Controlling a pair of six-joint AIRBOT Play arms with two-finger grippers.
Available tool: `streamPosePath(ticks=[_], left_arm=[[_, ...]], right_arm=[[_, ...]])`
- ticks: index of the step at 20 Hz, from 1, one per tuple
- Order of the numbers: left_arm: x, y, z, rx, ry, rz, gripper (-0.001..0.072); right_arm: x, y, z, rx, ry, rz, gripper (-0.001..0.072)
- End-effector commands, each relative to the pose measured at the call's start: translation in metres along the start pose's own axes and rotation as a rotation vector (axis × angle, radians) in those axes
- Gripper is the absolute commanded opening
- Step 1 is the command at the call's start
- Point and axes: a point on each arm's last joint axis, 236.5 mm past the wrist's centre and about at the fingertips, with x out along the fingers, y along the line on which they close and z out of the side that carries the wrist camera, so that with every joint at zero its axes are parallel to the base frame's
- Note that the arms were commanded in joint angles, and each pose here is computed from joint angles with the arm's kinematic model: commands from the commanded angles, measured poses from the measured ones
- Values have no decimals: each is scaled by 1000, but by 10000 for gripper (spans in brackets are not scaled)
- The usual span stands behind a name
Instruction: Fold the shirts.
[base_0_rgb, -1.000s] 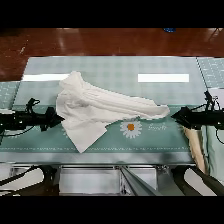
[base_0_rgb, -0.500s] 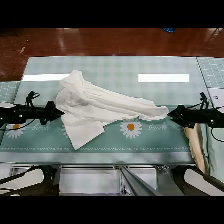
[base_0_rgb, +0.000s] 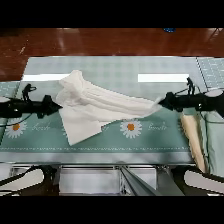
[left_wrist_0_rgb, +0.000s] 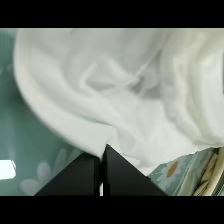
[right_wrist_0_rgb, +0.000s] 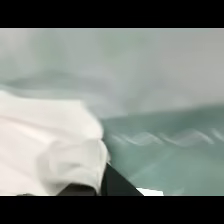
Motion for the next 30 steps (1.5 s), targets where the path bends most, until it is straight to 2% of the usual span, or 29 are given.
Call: streamPosePath(ticks=[1, 4, 6, 8, 10, 13, 15, 17, 20, 23, 24, 27, 30], left_arm=[[-60, -93, 50, 181, -172, -139, 19], [-174, -228, 88, 431, -496, -309, 19], [-250, -302, 75, 639, -660, -340, 18], [-305, -346, 49, 791, -789, -312, 19], [-351, -368, 19, 902, -919, -217, 18], [-406, -366, -28, 972, -1107, -14, 19], [-436, -349, -61, 1007, -1210, 172, 18], [-472, -328, -94, 957, -1332, 313, 19], [-491, -324, -146, 1014, -1390, 300, 19], [-456, -313, -161, 1074, -1199, 233, 18], [-446, -303, -155, 1031, -1151, 232, 18], [-418, -259, -115, 898, -1050, 376, 18], [-353, -219, -64, 806, -848, 464, 19]], right_arm=[[-57, 74, 47, -216, -87, 39, 18], [-169, 169, 99, -434, -377, 23, 18], [-240, 212, 99, -524, -512, -36, 18], [-294, 244, 76, -598, -614, -60, 18], [-344, 271, 47, -681, -739, -81, 18], [-397, 294, -11, -771, -878, -101, 18], [-422, 300, -50, -815, -945, -119, 18], [-442, 298, -78, -821, -1007, -151, 18], [-449, 274, -105, -776, -1000, -242, 18], [-436, 252, -118, -733, -906, -293, 18], [-432, 247, -120, -725, -881, -299, 18], [-403, 231, -116, -670, -771, -285, 18], [-348, 203, -98, -600, -604, -254, 18]])
